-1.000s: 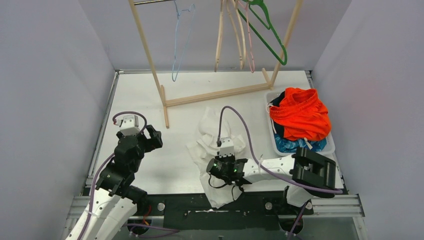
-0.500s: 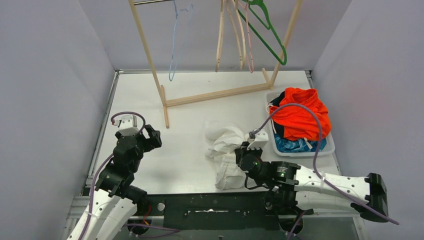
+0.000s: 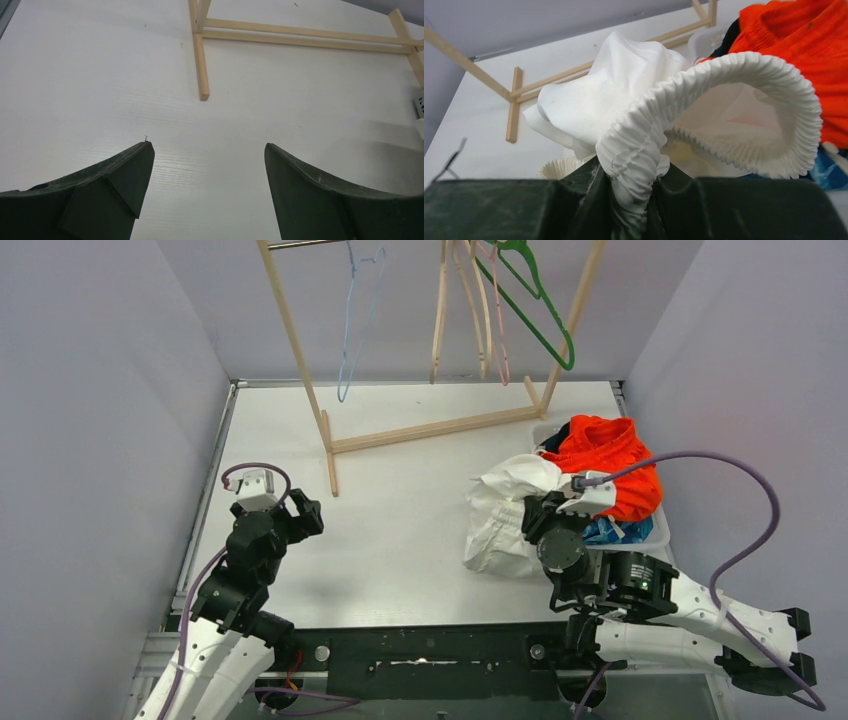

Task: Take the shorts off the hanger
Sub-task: Pick up the shorts at the center of the board, then place the shorts in the basket.

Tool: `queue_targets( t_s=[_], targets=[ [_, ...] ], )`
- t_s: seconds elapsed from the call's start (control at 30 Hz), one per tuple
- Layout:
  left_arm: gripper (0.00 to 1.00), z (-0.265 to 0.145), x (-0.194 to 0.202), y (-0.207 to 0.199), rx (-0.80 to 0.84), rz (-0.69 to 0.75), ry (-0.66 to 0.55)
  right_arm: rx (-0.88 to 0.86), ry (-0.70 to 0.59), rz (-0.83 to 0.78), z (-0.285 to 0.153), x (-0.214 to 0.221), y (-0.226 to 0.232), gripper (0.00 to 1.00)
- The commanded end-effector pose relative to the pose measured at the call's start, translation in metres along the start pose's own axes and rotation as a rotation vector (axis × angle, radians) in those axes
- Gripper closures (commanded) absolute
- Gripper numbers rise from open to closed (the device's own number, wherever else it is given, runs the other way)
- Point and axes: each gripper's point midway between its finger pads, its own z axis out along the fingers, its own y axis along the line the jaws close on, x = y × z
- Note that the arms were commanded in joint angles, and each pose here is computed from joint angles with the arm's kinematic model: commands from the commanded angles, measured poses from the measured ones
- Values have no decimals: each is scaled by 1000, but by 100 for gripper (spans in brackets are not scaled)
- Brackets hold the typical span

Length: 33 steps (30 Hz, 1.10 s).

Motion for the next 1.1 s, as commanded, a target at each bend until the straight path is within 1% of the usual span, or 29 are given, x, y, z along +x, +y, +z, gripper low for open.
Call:
queue_targets(
  t_s=[0.0,0.07,0.1,0.17,0.2,0.3,0.4,0.43,0.53,0.63,0.7,0.77,0.93,1.03,1.07],
  targets=[
    [19,1,-18,-8,34,-11,-66,176,-170,-46,-10,-65,-34,100],
    [18,2,-17,-9,35,-10,-62,206,-203,-75,-13,-82,-35,100],
    [18,2,-17,-9,35,-8,-60,250,-226,-83,-15,-90,-42,100],
    [18,3,-16,-8,33,-6,-55,317,-279,-20,-22,-108,-55,100],
    [18,4,-16,-8,33,-6,-53,332,-287,-22,-25,-112,-60,100],
    [18,4,-15,-8,31,-6,-51,357,-275,-109,-27,-119,-64,100],
    [18,6,-15,-9,35,-3,-47,386,-263,-127,-25,-120,-71,100],
    [18,6,-14,-9,37,-3,-44,385,-252,-132,-23,-119,-72,100],
    [19,7,-13,-9,39,0,-38,389,-206,-211,-9,-112,-70,100],
    [19,7,-12,-9,36,2,-32,411,-128,-258,16,-99,-75,100],
    [19,7,-12,-9,36,3,-31,432,-73,-270,35,-97,-87,100],
    [18,7,-12,-8,33,3,-31,447,-32,-240,52,-99,-104,100],
    [18,7,-12,-8,31,3,-30,403,27,-151,83,-109,-137,100],
    [19,7,-12,-8,33,2,-33,364,104,-93,103,-103,-160,100],
    [18,7,-13,-8,32,0,-35,377,134,-62,111,-98,-176,100]
  ],
)
